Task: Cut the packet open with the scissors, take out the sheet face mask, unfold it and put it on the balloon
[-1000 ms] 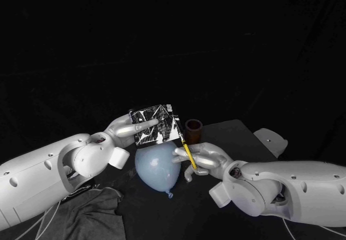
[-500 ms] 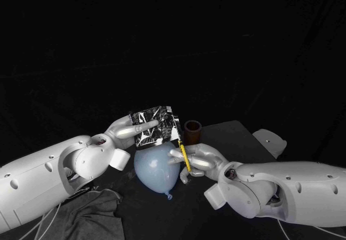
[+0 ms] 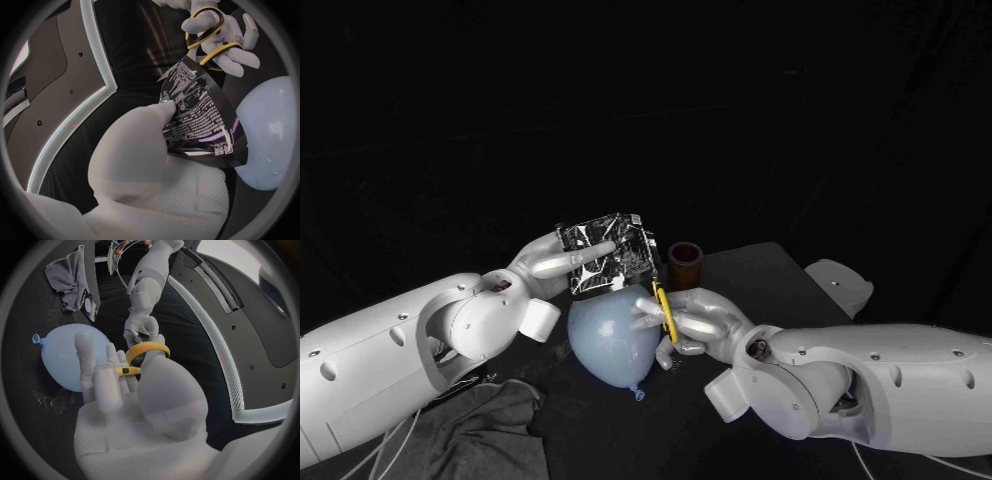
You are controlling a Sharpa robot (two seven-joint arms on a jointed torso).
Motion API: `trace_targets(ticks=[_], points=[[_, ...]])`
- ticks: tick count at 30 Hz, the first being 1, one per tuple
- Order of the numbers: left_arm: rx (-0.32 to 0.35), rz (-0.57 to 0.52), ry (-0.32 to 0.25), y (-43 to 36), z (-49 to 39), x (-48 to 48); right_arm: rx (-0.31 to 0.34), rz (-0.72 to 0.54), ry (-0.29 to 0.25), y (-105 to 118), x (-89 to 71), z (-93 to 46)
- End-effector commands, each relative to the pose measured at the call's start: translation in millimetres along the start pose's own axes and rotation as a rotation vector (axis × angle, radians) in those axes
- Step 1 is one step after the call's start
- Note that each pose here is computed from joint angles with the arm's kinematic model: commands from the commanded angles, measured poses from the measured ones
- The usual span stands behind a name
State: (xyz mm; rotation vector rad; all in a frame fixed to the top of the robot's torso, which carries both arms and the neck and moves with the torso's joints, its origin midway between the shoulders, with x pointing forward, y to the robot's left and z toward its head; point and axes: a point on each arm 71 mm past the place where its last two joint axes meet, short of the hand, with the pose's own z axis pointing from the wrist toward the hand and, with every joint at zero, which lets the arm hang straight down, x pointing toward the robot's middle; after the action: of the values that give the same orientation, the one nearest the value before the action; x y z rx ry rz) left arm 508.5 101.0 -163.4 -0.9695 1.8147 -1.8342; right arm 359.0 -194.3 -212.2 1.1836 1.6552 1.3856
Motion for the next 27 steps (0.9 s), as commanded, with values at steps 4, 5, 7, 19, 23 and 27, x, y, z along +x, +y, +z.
trace_targets(ticks=[4, 5, 7, 19, 23, 27], points=[[0.045, 0.041, 0.005, -2.6, 0.0, 1.6, -0.019, 0.011, 0.002, 3.7, 1.1, -0.3], [0.049, 0.046, 0.008, -2.8, 0.0, 1.7, -0.017, 0.014, -0.004, 3.5, 0.2, -0.2], [0.054, 0.051, 0.012, -3.0, -0.2, 1.8, -0.014, 0.016, -0.011, 3.3, -1.1, 0.0], [0.069, 0.061, 0.041, -3.6, -0.8, 4.0, -0.009, 0.013, -0.025, 2.4, -4.5, 1.2], [0.068, 0.06, 0.047, -3.5, -0.8, 4.9, -0.014, 0.007, -0.024, 2.8, -4.5, 1.5], [0.067, 0.061, 0.047, -3.3, -0.8, 5.2, -0.021, -0.001, -0.021, 3.4, -3.7, 1.6]])
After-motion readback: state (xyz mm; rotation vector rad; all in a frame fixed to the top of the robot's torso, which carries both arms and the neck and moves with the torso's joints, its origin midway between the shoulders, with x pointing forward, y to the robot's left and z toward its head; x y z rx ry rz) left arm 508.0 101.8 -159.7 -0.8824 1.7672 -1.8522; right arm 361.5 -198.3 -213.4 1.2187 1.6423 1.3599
